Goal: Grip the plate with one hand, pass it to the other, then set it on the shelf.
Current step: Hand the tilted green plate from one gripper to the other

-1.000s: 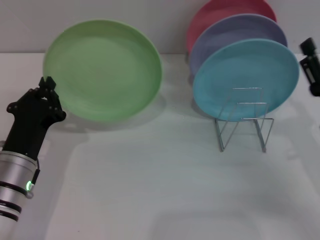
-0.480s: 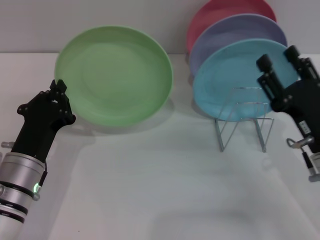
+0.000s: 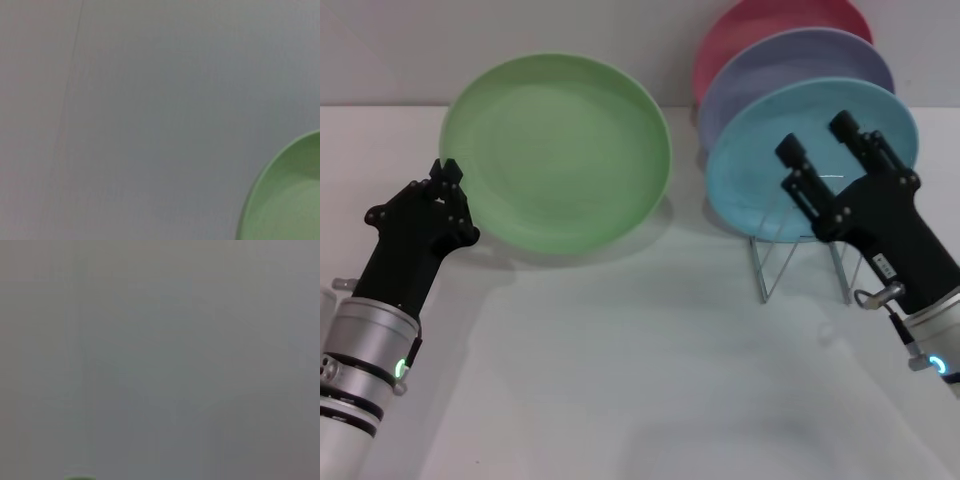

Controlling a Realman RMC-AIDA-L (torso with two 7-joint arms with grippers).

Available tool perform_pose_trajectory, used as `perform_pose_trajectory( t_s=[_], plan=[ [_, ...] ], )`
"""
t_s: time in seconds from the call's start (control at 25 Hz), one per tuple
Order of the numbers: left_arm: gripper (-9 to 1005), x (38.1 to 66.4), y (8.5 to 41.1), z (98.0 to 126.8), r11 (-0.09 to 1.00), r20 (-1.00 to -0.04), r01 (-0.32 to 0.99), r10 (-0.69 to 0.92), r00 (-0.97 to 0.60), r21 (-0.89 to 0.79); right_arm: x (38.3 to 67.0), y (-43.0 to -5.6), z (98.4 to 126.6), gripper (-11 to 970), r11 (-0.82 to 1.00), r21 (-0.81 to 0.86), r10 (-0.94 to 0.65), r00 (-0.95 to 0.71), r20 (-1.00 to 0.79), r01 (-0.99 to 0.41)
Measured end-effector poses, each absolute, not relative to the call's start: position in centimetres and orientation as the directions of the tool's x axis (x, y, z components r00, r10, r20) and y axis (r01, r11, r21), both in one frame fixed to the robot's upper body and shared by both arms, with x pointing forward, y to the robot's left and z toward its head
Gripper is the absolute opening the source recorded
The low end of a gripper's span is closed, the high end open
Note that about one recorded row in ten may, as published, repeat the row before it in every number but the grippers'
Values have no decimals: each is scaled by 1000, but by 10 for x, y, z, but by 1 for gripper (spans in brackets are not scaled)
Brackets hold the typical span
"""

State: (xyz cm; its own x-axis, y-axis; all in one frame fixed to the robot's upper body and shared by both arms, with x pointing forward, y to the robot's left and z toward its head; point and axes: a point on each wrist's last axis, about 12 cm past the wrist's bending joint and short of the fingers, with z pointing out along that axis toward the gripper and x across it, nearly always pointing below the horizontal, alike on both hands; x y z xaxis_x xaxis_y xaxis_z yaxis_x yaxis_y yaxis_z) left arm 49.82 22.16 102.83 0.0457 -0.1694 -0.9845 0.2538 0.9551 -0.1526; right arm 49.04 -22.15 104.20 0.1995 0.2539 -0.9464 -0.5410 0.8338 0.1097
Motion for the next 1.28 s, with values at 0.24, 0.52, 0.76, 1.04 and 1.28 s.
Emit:
perform_pose_trajectory(
  t_s=[0.24, 0.52, 0.76, 1.04, 1.28],
  plan=[
    [50, 503, 221, 1030, 956, -984, 251, -170, 47, -153, 491, -218, 1040, 680, 827, 109, 244, 176, -954, -551],
    [52, 508, 219, 1026, 957, -982, 228, -188, 8, -182, 492, -211, 1035, 680, 816, 116, 226, 128, -966, -566],
    [53, 505, 219, 1026, 958, -983, 231, -181, 17, -173, 496, -200, 1033, 680, 800, 134, 225, 86, -970, -585],
    [54, 494, 222, 1027, 963, -986, 231, -157, 65, -138, 506, -185, 1031, 679, 787, 156, 207, 18, -978, -597],
    [55, 486, 219, 1026, 970, -992, 242, -66, 110, -38, 517, -169, 1030, 679, 775, 172, 184, -42, -982, -609]
  ],
)
